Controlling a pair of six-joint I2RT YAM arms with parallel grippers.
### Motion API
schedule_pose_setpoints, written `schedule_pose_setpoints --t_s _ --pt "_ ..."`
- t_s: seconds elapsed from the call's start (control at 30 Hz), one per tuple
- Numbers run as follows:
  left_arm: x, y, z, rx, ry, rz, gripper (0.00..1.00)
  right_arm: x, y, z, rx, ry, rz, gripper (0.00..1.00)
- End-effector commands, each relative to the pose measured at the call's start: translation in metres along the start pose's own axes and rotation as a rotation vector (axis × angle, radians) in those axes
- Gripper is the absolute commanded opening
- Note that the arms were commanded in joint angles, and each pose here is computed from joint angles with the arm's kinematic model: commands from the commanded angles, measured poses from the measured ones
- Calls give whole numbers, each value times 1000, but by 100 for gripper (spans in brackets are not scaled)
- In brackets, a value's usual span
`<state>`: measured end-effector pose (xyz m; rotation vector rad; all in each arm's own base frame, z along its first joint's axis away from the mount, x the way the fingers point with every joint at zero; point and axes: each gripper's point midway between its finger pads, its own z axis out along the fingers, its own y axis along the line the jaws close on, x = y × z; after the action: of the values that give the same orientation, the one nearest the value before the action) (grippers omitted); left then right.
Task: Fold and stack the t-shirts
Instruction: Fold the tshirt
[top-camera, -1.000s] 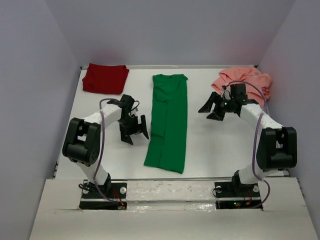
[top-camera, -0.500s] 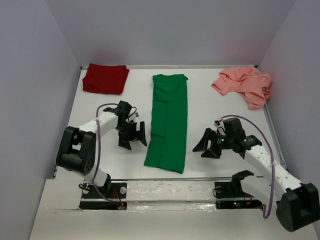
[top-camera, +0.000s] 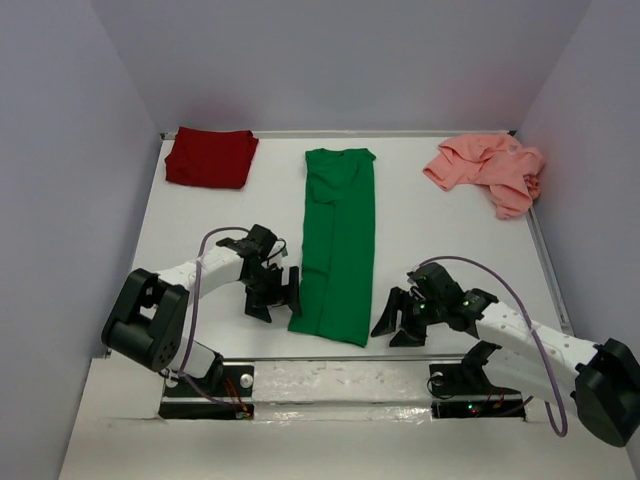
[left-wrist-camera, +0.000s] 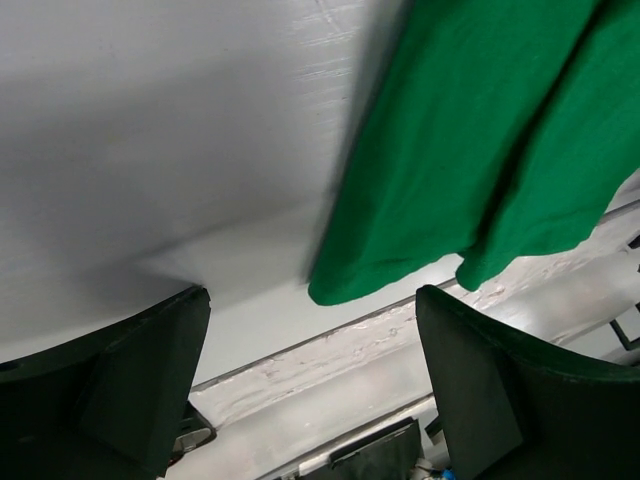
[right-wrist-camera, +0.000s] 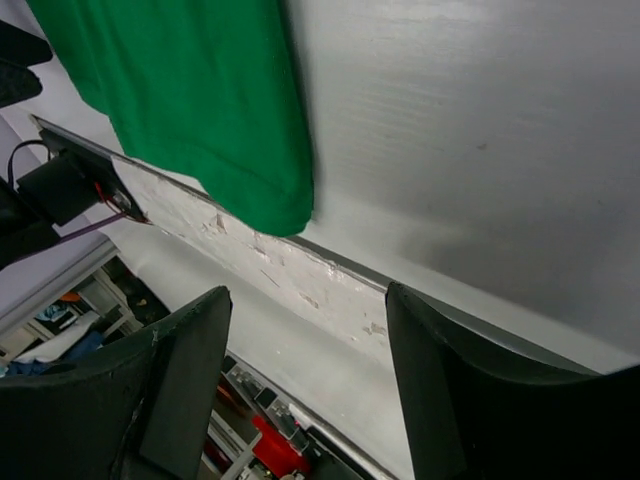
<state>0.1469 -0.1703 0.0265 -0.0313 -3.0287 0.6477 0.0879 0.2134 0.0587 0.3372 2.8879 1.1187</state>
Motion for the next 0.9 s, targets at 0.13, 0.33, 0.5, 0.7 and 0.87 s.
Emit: schedule_pose_setpoints --t_s 0.13,0.33,0.5,0.7,0.87 --pt "2 -5 14 5 -26 -29 99 -10 14 33 -52 -51 -19 68" --pt "2 -7 19 -10 -14 -35 99 -19 16 36 -57 -92 -11 68" --pt "4 -10 20 -18 4 -36 99 -23 16 43 -53 -91 3 67" --pt "13 -7 26 -32 48 -38 99 -23 23 54 -58 -61 -5 63" --pt "18 -7 28 -38 55 -40 99 -19 23 58 -48 -42 -8 40"
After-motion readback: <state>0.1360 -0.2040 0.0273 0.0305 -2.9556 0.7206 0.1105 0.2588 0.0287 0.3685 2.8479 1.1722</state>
